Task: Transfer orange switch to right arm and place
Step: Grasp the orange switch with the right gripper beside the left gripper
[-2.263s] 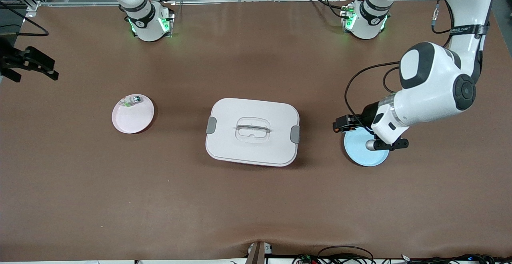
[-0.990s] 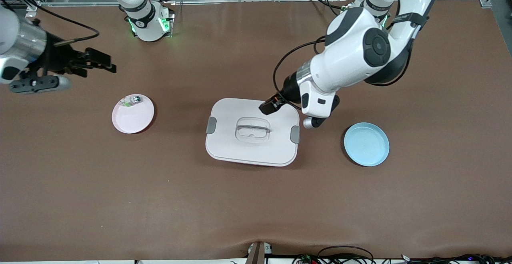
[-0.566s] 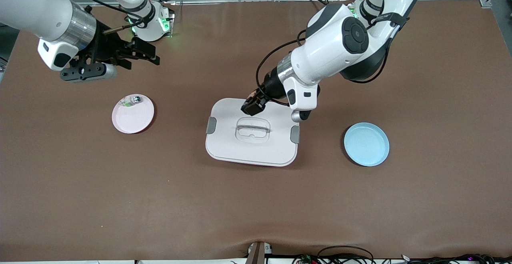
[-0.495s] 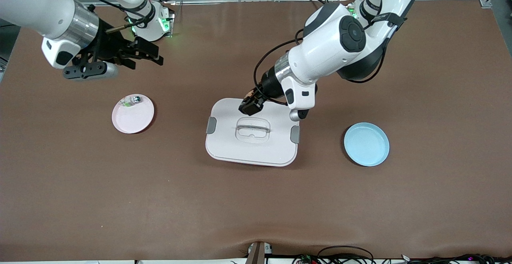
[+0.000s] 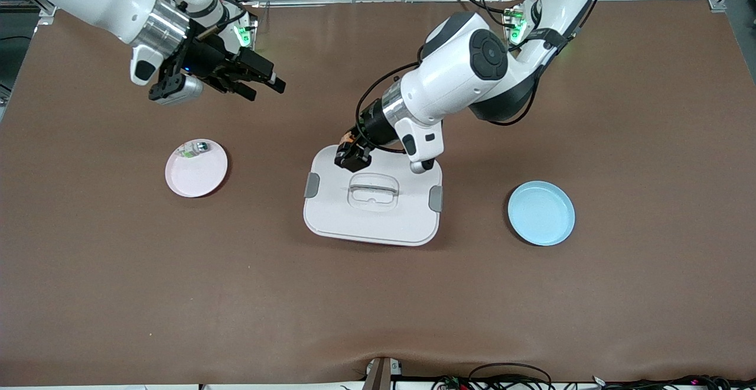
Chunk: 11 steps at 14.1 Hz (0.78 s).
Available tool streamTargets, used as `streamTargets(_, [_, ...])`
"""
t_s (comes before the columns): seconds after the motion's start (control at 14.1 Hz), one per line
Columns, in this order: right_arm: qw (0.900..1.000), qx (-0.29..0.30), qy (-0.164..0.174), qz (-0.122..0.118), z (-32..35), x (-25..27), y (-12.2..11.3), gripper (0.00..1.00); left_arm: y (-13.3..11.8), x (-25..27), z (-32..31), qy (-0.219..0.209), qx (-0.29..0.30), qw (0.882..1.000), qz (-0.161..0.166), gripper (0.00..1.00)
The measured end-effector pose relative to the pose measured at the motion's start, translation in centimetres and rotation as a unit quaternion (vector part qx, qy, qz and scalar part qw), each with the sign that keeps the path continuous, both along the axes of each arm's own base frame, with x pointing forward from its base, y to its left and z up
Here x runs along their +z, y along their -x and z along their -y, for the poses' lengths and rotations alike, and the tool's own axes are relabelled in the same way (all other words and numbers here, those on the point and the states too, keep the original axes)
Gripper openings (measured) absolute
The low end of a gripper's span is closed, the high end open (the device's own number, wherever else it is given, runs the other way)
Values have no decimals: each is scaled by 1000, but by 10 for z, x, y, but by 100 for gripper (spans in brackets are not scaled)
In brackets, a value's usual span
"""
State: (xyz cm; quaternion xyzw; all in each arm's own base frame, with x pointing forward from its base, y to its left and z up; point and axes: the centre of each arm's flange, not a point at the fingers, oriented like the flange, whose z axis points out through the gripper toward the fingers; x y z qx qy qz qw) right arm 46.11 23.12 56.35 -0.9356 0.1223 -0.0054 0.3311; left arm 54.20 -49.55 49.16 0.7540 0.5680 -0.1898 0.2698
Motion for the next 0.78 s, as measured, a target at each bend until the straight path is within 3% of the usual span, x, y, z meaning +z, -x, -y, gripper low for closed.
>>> streamTargets(0.21, [999,-30,-26,10,-13,-15,3,100,4,2,10,10,25,999,-19,72])
streamTargets(0.78, [998,-58,-21,-5,-31,-52,-28,100,36,6,45,29,16,998,-50,72])
